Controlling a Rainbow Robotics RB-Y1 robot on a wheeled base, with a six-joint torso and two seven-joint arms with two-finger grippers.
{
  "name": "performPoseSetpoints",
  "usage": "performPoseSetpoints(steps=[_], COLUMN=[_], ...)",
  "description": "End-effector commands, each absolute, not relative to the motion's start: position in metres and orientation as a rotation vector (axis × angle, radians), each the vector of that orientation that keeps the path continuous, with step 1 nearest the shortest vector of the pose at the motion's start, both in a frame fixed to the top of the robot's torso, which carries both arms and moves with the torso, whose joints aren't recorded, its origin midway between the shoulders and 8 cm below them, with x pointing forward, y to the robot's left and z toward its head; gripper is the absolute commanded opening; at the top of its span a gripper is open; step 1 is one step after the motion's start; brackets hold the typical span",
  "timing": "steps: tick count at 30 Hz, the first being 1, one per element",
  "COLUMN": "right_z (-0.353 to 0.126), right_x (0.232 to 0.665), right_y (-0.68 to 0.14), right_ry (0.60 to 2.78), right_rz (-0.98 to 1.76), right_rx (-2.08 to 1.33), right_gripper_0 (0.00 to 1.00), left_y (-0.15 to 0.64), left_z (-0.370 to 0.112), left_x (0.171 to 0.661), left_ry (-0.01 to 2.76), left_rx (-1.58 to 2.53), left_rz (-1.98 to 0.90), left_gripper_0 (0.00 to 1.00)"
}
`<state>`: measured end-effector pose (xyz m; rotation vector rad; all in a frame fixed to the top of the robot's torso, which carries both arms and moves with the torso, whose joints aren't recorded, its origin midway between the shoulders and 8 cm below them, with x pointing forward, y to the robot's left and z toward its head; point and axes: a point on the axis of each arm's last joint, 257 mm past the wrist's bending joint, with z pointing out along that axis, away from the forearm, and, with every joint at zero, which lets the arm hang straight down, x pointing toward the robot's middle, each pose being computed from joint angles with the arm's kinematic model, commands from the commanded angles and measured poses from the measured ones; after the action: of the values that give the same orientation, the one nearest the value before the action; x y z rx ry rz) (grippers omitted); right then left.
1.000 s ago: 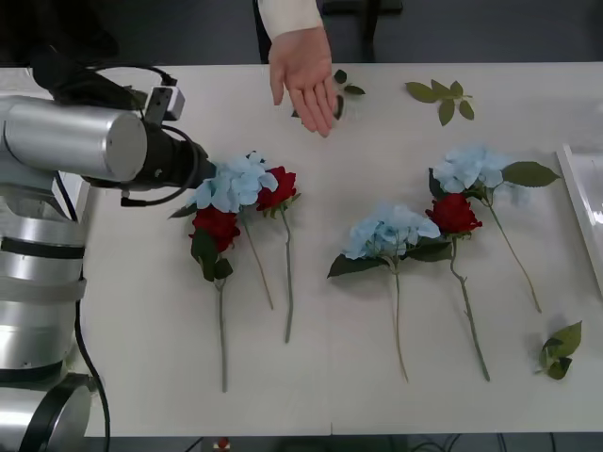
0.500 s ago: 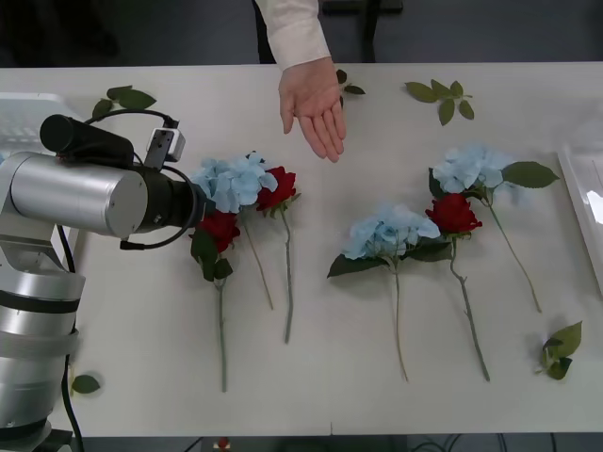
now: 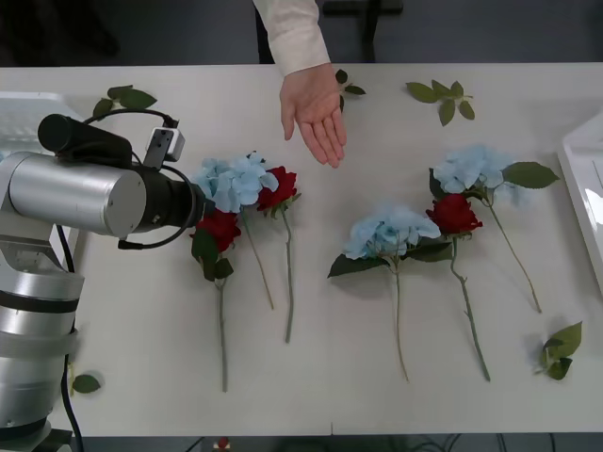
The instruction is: Place the red flowers into the right box and the blue flowers into the left box. If a person shows an open palm, hand one flower to the person first, then continue sorting.
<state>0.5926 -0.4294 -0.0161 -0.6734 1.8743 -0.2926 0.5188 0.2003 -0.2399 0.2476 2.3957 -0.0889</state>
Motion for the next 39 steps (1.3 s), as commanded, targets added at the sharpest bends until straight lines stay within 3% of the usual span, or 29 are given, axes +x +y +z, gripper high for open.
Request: performPoseSetpoints(steps=[1, 9, 15, 24, 36, 38, 39], right_z=[0.032, 0.084, 0.102, 0.108, 0.106, 0.107, 0.105], right_x=[0.598, 0.568, 0.539, 0.525, 0.52, 0.52, 0.521], right_y=[-0.345, -0.234, -0.165, -0.106, -0.098, -0.098, -0.099], right_ry=[1.647, 1.316, 1.148, 1.07, 1.07, 1.068, 1.071], right_rz=[-0.062, 0.256, 0.323, 0.45, 0.495, 0.495, 0.494], right_rx=[-0.695, -0.753, -0.862, -0.804, -0.806, -0.806, -0.806], right_gripper_0=[0.0, 0.0, 0.0, 0.0, 0.01, 0.41, 0.79], left_y=[0.206, 0.207, 0.207, 0.206, 0.205, 0.205, 0.205], left_z=[-0.207, -0.207, -0.206, -0.204, -0.202, -0.202, -0.202], left_x=[0.533, 0.533, 0.533, 0.534, 0.535, 0.535, 0.535], left_ry=[2.32, 2.318, 2.316, 2.31, 2.306, 2.306, 2.306], left_rx=[0.267, 0.266, 0.267, 0.266, 0.26, 0.26, 0.26], left_rz=[-0.061, -0.062, -0.063, -0.07, -0.083, -0.083, -0.083], left_gripper_0=[0.98, 1.0, 1.0, 1.0, 1.0, 1.0, 1.0])
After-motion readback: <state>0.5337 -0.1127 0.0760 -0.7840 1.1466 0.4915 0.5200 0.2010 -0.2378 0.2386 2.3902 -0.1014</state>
